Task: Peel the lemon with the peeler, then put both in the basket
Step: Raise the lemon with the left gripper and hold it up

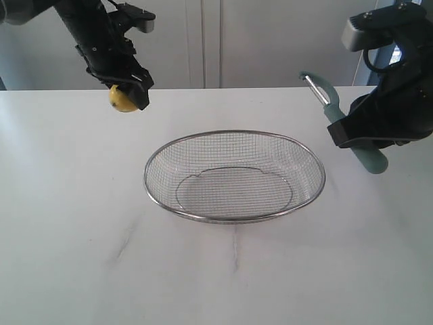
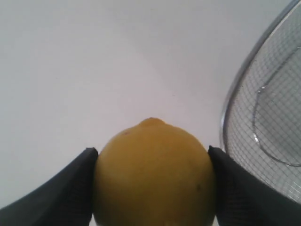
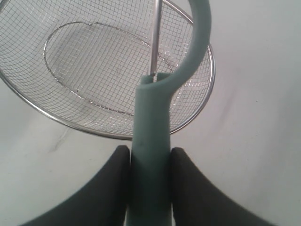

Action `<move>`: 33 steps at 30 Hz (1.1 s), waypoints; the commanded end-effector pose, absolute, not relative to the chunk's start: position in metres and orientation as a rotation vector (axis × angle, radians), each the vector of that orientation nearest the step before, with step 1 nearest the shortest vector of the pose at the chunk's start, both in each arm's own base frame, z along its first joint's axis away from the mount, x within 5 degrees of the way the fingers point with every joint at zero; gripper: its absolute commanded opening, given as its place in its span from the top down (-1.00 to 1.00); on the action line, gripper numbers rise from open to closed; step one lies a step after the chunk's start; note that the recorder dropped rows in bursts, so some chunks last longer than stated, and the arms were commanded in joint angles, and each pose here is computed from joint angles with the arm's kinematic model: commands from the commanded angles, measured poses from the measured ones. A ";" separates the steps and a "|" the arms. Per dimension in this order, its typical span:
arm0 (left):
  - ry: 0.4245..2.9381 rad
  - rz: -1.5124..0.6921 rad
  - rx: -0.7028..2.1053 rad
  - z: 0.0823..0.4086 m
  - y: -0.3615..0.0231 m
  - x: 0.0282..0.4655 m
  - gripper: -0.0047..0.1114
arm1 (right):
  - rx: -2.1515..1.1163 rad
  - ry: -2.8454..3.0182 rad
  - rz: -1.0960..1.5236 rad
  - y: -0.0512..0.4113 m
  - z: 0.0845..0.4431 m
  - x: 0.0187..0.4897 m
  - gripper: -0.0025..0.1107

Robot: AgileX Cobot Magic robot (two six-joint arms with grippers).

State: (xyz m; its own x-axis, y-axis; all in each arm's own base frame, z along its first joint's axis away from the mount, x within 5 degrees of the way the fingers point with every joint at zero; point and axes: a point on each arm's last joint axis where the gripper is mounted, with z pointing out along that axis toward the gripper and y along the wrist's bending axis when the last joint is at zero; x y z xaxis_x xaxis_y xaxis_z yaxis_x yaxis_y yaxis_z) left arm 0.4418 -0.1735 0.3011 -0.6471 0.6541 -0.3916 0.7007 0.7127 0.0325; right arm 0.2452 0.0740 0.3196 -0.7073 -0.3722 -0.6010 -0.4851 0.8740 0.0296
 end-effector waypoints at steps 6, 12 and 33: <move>2.665 -0.388 1.143 0.308 -0.137 0.387 0.92 | -0.604 2.421 0.246 0.073 0.322 0.245 0.96; 2.542 -0.544 1.087 0.301 -0.110 0.345 0.92 | -0.604 2.421 0.246 0.073 0.322 0.245 0.96; 1.938 -1.041 1.229 0.340 -0.114 0.240 0.92 | -0.604 2.421 0.246 0.073 0.322 0.245 0.96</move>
State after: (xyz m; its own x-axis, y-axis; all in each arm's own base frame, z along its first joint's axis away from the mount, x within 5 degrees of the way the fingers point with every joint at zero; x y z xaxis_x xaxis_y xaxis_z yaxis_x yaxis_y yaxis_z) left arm 0.2469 -0.1105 0.3336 -0.3965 0.4785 -0.7835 0.9105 0.3142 -0.2689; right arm 0.2452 0.0741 0.3196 -0.7074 -0.3717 -0.6012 -0.4850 0.8740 0.0303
